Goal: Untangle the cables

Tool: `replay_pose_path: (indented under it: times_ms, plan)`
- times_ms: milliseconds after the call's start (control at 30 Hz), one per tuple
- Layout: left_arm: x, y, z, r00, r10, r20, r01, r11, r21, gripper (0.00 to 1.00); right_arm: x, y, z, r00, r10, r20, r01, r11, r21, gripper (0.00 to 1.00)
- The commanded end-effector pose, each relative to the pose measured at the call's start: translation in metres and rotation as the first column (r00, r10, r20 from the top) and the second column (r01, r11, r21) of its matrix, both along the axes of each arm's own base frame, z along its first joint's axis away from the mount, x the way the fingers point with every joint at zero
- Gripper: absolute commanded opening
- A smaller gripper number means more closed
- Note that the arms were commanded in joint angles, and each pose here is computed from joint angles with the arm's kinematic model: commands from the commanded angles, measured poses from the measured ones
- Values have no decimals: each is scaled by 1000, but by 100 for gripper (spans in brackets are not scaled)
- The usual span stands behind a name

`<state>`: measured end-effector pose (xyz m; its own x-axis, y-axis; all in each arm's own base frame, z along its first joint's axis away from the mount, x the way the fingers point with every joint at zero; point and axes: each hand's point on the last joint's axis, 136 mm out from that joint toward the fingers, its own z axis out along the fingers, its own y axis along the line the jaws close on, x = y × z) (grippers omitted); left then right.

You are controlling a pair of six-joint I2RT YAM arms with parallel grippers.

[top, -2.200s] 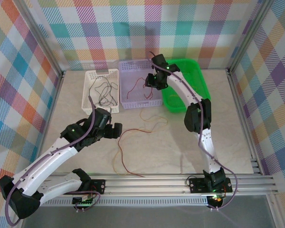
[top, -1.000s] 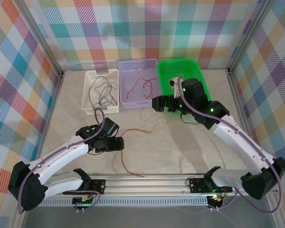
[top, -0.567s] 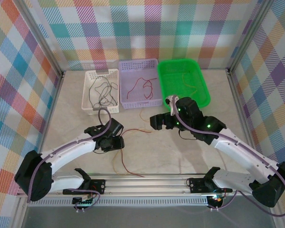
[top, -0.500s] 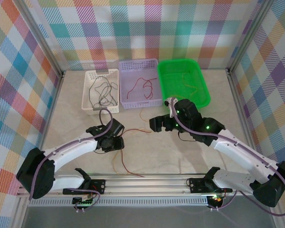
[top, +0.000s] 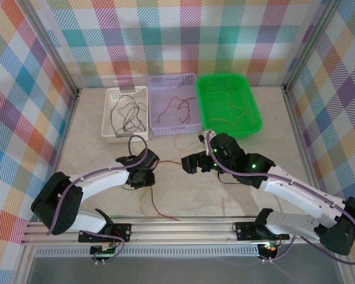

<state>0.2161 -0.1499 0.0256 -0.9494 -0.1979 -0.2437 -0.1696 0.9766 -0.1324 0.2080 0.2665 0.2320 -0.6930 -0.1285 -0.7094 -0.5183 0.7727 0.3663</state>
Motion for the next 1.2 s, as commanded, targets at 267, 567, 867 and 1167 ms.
replay_pose_path:
  times_ms: [267, 567, 867, 1167]
  plan:
    - [7, 3, -6, 999, 30, 20, -30, 999, 15, 18, -5, 11, 6, 1000, 6, 23, -7, 1000, 25, 100]
    - [8, 6, 6, 997, 40, 59, -41, 999, 4, 0, -12, 17, -27, 999, 19, -50, -18, 999, 28, 100]
    - [19, 1, 46, 986, 61, 158, -52, 997, -62, 0, -21, 27, -82, 984, 29, -176, -22, 999, 40, 100]
    - [24, 4, 85, 969, 75, 237, -54, 994, -96, 0, -23, 42, -109, 971, 57, -231, -42, 997, 70, 100]
